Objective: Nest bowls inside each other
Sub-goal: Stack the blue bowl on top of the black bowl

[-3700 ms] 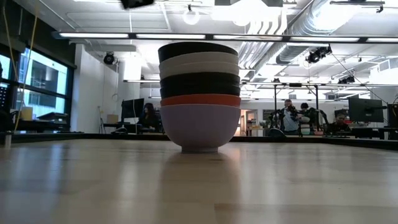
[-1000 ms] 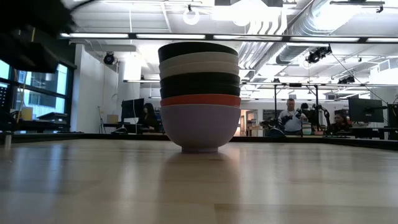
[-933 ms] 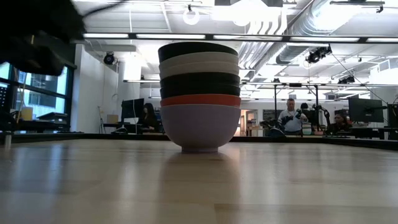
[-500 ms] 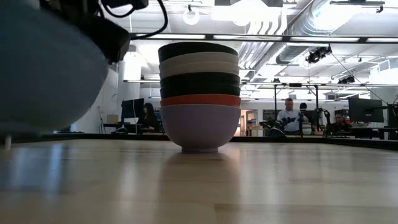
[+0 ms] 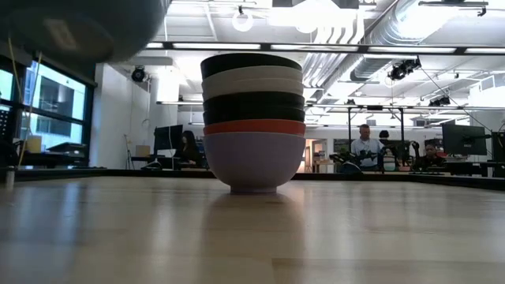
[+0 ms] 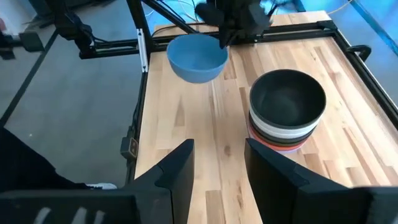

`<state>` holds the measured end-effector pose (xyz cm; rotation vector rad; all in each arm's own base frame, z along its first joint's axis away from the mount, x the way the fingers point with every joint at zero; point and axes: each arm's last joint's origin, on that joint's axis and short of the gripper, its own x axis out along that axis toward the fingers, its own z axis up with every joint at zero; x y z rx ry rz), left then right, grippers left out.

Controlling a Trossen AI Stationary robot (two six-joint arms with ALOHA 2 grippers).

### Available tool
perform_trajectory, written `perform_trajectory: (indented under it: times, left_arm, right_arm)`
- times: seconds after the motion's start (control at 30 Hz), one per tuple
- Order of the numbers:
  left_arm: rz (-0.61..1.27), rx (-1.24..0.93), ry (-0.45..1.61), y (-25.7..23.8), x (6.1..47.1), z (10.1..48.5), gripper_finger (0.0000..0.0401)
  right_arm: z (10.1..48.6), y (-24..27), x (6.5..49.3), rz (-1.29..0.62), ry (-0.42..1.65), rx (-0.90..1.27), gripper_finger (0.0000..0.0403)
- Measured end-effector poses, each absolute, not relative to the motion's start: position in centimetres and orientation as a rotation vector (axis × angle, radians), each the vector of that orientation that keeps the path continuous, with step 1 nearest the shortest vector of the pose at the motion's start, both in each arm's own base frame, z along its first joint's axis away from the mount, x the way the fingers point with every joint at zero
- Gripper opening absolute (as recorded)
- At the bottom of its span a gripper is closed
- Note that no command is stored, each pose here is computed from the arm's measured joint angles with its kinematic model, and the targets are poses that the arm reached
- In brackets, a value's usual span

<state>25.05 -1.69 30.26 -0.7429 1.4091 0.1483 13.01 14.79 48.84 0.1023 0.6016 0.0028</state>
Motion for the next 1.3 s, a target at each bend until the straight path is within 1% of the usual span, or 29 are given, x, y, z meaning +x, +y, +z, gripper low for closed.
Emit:
perform_trajectory:
  times: [0.13, 0.3, 0.53, 0.7, 1.1, 1.3]
  left_arm:
    - [0.153, -0.725, 1.316, -0.5, 25.1, 33.5, 0.0]
    - [0.221, -0.712, 1.182, 1.9, 24.8, 37.3, 0.0]
    - [0.335, -0.697, 1.037, 5.6, 25.2, 40.2, 0.0]
    - [0.359, -0.678, 1.036, 8.0, 27.1, 40.0, 0.0]
    - [0.297, -0.615, 1.116, 11.3, 33.0, 38.8, 0.0]
    - [0.321, -0.561, 1.231, 12.0, 34.6, 37.8, 0.0]
  right_arm:
    - [48.9, 14.8, 13.0, -0.002, 0.596, 0.092, 0.0135]
    - [48.9, 14.7, 13.0, -0.002, 0.596, 0.091, 0.0135]
    - [48.9, 14.7, 13.0, -0.001, 0.593, 0.073, 0.0135]
    - [48.9, 14.7, 13.0, -0.004, 0.589, 0.062, 0.0135]
    - [48.9, 14.7, 13.0, -0.007, 0.59, 0.071, 0.0131]
    - [48.8, 14.7, 13.0, -0.005, 0.593, 0.071, 0.0119]
